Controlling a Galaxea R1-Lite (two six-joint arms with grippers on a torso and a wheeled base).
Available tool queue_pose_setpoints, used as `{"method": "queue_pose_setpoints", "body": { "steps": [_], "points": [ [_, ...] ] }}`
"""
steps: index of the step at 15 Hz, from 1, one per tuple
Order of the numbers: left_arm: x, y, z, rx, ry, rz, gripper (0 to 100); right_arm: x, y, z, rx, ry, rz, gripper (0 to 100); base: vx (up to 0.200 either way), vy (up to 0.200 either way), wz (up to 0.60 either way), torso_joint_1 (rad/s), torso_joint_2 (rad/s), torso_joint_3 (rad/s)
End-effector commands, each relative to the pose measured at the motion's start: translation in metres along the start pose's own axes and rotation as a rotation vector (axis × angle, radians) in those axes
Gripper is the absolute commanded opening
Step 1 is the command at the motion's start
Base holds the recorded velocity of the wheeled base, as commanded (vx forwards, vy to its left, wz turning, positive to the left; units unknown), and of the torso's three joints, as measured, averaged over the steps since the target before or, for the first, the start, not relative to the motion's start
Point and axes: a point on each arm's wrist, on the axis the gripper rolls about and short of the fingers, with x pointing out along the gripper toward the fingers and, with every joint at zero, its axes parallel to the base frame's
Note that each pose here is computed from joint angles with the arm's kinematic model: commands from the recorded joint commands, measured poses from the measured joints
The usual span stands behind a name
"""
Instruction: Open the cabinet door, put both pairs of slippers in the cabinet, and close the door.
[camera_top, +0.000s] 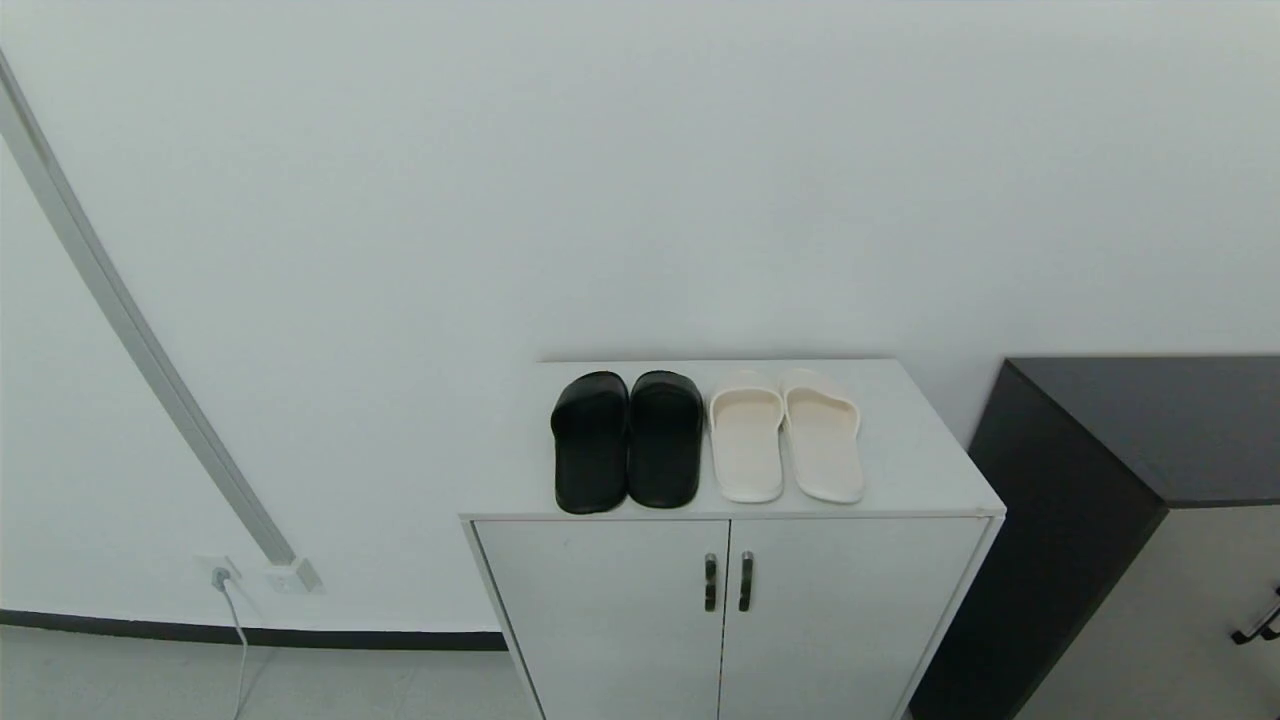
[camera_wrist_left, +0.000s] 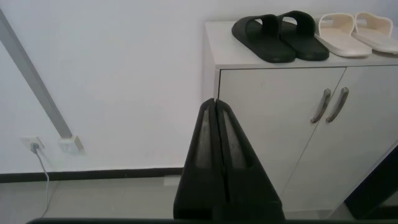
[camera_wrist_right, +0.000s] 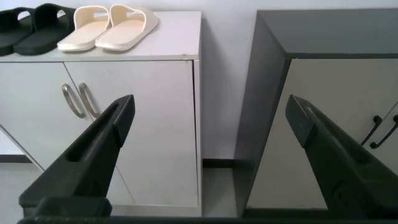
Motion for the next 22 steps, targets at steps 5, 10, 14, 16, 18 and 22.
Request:
{"method": "queue_pose_setpoints", "body": {
  "steps": [5,10,14,16,18,22],
  "points": [
    [0.0,0.0,0.0,0.0,0.001,-0.001,0,0.0,0.0,0.0,-0.001,-0.001,0.001,100,0.0,0.0,0.0,0.0,0.0,0.0],
    [0.0,0.0,0.0,-0.002,0.001,0.0,0,0.01,0.0,0.087,0.045,0.015,0.044,100,0.0,0.0,0.0,0.0,0.0,0.0],
    [0.0,0.0,0.0,-0.003,0.001,0.0,0,0.048,0.001,0.076,0.045,0.244,0.163,100,0.0,0.0,0.0,0.0,0.0,0.0],
    [0.0,0.0,0.0,-0.003,0.001,0.0,0,0.075,0.002,0.092,0.047,0.269,0.209,100,0.0,0.0,0.0,0.0,0.0,0.0],
    [0.0,0.0,0.0,-0.002,0.001,-0.001,0,0.105,0.011,0.107,0.071,0.267,0.297,100,0.0,0.0,0.0,0.0,0.0,0.0],
    [0.0,0.0,0.0,0.001,0.001,-0.001,0,0.148,0.057,0.126,0.072,0.271,0.355,100,0.0,0.0,0.0,0.0,0.0,0.0]
  ]
}}
